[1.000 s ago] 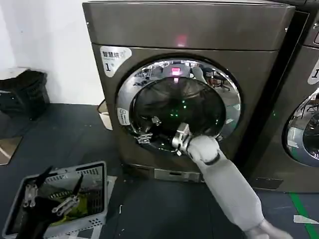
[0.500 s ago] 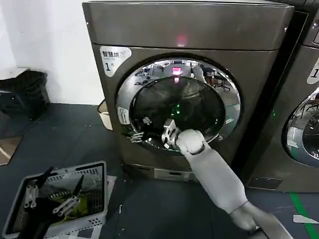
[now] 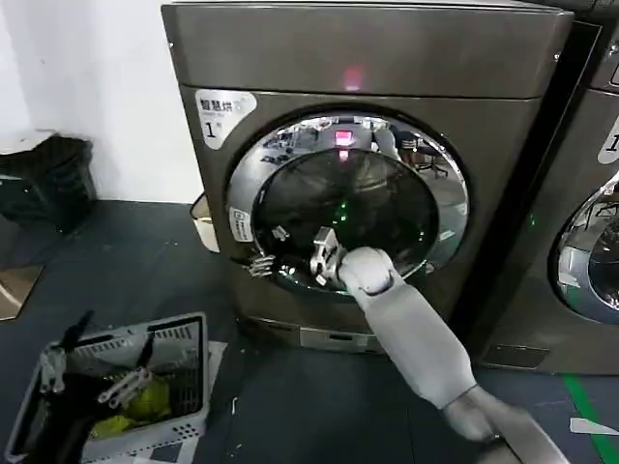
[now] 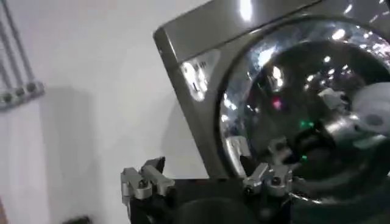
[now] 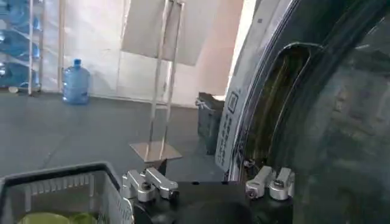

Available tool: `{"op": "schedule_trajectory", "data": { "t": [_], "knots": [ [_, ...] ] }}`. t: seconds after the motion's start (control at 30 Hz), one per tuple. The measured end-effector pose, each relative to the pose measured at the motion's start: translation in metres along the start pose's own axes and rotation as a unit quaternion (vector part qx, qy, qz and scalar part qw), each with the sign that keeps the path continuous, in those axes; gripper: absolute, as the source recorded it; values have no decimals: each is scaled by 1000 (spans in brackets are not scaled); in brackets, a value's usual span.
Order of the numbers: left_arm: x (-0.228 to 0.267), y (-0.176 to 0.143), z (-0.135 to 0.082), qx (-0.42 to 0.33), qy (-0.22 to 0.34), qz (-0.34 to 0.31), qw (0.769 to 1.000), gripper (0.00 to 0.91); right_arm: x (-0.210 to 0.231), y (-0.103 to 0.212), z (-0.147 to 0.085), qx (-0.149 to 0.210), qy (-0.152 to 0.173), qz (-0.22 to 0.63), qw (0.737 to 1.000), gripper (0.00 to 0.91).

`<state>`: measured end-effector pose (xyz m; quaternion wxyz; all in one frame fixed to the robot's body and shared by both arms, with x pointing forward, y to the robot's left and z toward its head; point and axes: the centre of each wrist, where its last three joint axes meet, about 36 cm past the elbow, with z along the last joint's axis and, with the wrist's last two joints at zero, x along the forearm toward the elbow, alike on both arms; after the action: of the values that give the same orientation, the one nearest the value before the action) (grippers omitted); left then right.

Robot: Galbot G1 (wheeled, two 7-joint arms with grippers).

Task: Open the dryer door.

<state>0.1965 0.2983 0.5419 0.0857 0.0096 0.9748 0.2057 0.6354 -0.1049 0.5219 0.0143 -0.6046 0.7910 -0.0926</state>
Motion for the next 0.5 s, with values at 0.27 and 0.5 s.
{"op": "schedule_trajectory", "data": {
  "t": [0.27,0.5],
  "knots": [
    [-16,5,-4,52,-15,1,999,907,25,4,-4,-14,4,-81,997,907],
    [-35,49,32,78,-19,7,997,907,52,12,-12,9,8,-160,987,907]
  ]
}}
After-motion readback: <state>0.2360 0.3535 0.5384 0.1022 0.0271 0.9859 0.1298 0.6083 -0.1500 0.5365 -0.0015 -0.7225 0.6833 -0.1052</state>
